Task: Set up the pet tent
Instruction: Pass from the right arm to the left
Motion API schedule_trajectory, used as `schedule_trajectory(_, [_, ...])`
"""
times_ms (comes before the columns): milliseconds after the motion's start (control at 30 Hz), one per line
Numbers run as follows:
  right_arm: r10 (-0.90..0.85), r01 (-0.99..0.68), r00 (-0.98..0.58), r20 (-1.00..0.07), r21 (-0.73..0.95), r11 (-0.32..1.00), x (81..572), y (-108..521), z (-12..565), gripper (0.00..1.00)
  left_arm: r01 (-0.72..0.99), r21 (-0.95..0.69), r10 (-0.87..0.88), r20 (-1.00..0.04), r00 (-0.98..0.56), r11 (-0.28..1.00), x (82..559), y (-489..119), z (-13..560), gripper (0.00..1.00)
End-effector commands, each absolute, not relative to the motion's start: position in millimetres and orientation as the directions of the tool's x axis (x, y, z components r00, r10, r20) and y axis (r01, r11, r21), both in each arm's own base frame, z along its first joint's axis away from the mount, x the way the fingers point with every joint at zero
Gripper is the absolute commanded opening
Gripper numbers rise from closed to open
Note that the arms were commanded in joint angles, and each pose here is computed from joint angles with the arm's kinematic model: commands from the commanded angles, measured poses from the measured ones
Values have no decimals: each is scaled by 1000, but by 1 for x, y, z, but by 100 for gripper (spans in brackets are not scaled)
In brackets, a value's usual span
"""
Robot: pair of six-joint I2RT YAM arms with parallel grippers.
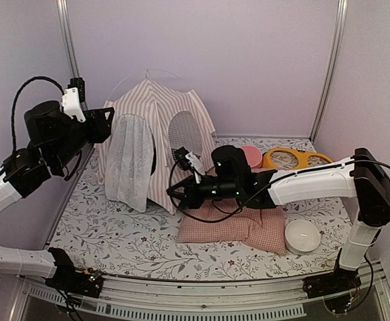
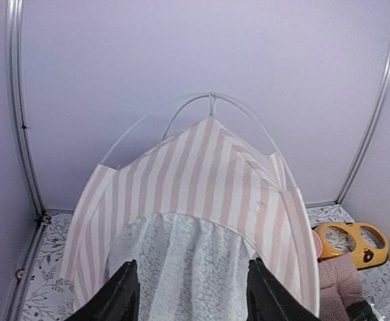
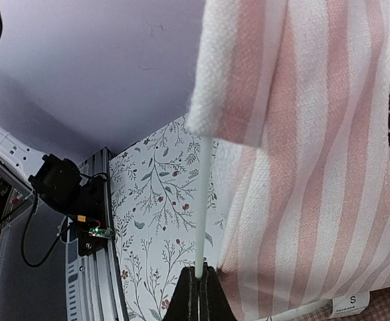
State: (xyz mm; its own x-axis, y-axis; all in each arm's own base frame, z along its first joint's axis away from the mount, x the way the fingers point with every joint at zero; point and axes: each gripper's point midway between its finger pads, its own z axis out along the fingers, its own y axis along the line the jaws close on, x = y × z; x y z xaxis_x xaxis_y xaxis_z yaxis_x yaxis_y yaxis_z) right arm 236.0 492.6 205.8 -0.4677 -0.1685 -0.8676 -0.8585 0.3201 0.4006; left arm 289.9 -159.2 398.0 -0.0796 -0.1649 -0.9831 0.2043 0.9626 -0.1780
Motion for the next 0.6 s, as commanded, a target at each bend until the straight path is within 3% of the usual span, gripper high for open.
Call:
schedule_trajectory(0, [-197, -904, -398, -896, 348, 248, 217, 485, 217, 0, 173, -74, -54, -992, -116, 982, 322, -137, 404, 57])
schedule_trajectory(233, [-239, -913, -383, -892, 326, 246, 209, 472, 206, 0, 185, -64, -29, -983, -183, 981, 377, -107, 409, 58])
schedule_trajectory(567, [-275, -922, -365, -889, 304, 241, 203, 465, 199, 0, 278, -105, -5, -941, -339, 955, 395, -80, 354, 58])
